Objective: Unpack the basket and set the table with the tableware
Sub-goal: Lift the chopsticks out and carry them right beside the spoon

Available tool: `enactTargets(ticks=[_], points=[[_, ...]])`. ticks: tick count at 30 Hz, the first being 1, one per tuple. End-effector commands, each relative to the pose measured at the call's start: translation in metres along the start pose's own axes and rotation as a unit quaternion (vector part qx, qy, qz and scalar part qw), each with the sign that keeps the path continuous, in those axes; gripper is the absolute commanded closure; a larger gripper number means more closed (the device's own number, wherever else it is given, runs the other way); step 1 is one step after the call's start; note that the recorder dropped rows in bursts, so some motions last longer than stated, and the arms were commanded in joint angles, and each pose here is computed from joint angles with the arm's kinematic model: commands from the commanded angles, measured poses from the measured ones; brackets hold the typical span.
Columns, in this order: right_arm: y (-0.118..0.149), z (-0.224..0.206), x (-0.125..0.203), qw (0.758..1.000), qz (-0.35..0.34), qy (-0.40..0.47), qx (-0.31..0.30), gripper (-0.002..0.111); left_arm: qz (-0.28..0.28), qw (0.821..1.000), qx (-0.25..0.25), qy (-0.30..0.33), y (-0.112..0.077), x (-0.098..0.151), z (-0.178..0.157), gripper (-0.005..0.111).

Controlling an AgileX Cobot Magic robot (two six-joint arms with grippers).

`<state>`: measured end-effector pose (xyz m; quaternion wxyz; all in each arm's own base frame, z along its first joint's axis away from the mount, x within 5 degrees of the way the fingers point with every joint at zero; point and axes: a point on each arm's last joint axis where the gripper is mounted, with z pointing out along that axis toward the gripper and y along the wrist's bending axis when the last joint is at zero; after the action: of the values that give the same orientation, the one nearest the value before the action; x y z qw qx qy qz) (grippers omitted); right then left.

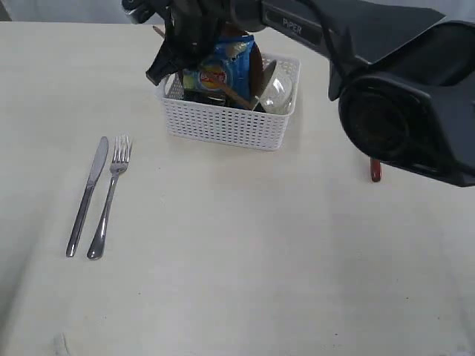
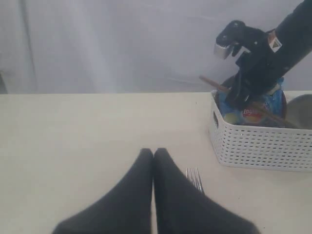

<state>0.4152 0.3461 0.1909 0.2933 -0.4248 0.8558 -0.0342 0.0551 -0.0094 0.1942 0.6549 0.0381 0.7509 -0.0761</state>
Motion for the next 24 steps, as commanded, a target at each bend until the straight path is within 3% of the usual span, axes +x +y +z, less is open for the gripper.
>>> enactTargets(ticks=[1, 6, 9, 16, 24], points=[[-0.007, -0.033, -0.025, 0.999, 0.005, -0.04, 0.019, 0.109, -0.001, 1.0, 0.001, -0.004, 0.0, 0.0, 0.0, 0.107], [-0.024, -0.075, -0.033, 0.998, 0.029, -0.05, 0.031, 0.109, -0.001, 1.0, 0.001, -0.004, 0.0, 0.0, 0.0, 0.107], [-0.029, -0.077, -0.025, 0.999, 0.036, -0.007, 0.03, 0.109, -0.001, 1.0, 0.001, -0.004, 0.0, 0.0, 0.0, 0.107], [-0.028, -0.078, -0.025, 0.999, 0.04, -0.009, 0.021, 0.109, -0.001, 1.0, 0.001, -0.004, 0.0, 0.0, 0.0, 0.107], [-0.02, -0.075, -0.038, 0.995, 0.057, -0.08, -0.018, 0.109, -0.001, 1.0, 0.001, -0.004, 0.0, 0.0, 0.0, 0.107]])
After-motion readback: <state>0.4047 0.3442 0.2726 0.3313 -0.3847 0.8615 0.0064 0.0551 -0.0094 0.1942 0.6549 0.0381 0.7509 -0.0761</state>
